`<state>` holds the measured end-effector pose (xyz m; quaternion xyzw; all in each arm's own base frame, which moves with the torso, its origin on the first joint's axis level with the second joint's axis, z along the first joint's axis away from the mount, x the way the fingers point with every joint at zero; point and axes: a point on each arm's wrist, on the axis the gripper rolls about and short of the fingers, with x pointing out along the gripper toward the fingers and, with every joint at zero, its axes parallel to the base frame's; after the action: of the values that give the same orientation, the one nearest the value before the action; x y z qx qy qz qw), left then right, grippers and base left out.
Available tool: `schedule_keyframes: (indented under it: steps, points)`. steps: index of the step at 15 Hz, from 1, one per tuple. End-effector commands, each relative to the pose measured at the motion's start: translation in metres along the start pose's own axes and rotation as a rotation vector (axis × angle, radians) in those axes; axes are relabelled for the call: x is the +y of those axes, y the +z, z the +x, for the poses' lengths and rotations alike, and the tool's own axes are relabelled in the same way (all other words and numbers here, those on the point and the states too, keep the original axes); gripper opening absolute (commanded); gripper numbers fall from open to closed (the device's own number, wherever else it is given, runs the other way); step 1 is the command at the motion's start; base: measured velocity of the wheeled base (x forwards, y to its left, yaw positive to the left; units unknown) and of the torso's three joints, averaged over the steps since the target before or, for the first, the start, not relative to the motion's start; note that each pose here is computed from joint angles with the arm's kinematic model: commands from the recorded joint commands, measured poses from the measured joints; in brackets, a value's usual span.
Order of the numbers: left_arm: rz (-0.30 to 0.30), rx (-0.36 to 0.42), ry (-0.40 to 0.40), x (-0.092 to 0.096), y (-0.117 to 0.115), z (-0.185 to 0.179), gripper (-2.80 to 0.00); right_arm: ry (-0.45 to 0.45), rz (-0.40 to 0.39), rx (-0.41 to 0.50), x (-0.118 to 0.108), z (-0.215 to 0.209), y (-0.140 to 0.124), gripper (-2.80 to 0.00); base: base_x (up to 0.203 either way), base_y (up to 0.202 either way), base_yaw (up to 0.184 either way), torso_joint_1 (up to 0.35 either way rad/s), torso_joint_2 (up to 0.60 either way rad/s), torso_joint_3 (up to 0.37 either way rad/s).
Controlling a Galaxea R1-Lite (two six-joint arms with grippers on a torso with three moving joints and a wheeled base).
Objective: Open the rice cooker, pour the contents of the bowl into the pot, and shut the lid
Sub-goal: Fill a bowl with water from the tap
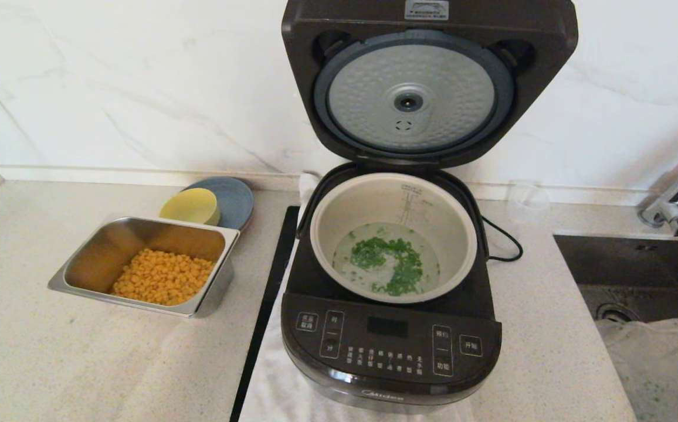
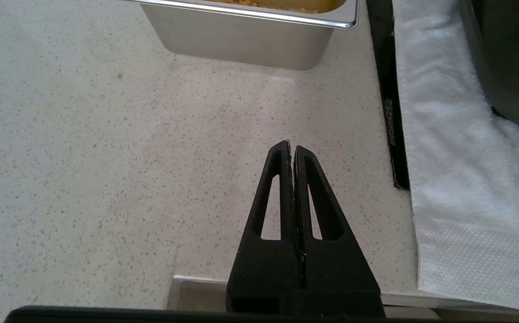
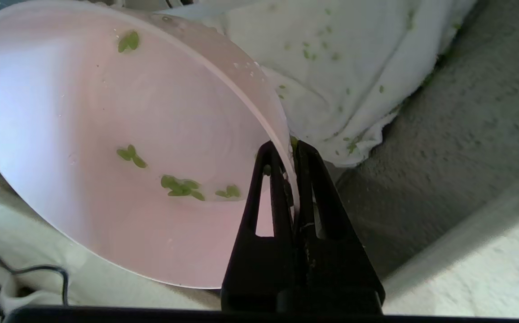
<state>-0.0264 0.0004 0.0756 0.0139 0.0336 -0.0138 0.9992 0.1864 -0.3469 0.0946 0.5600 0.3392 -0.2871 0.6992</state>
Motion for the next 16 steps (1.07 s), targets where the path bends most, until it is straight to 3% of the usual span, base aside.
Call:
schedule_keyframes:
  steps: [1,8,12,16]
  points:
    - [0.0,0.0,0.001,0.0,0.0,0.0,-2.8,0.003,-0.007,-0.004,0.01,0.007,0.005,-2.8,0.0,0.0,0.0,0.0,0.0,0.0]
    - [0.0,0.0,0.001,0.0,0.0,0.0,-2.8,0.017,0.006,-0.048,0.017,0.012,0.024,-2.8,0.0,0.0,0.0,0.0,0.0,0.0]
    - [0.0,0.0,0.001,0.0,0.0,0.0,-2.8,0.012,-0.007,-0.052,0.024,0.008,0.02,-2.8,0.0,0.0,0.0,0.0,0.0,0.0]
    - [0.0,0.0,-0.001,0.0,0.0,0.0,-2.8,-0.006,-0.055,-0.076,0.046,-0.012,0.002,-2.8,0.0,0.0,0.0,0.0,0.0,0.0]
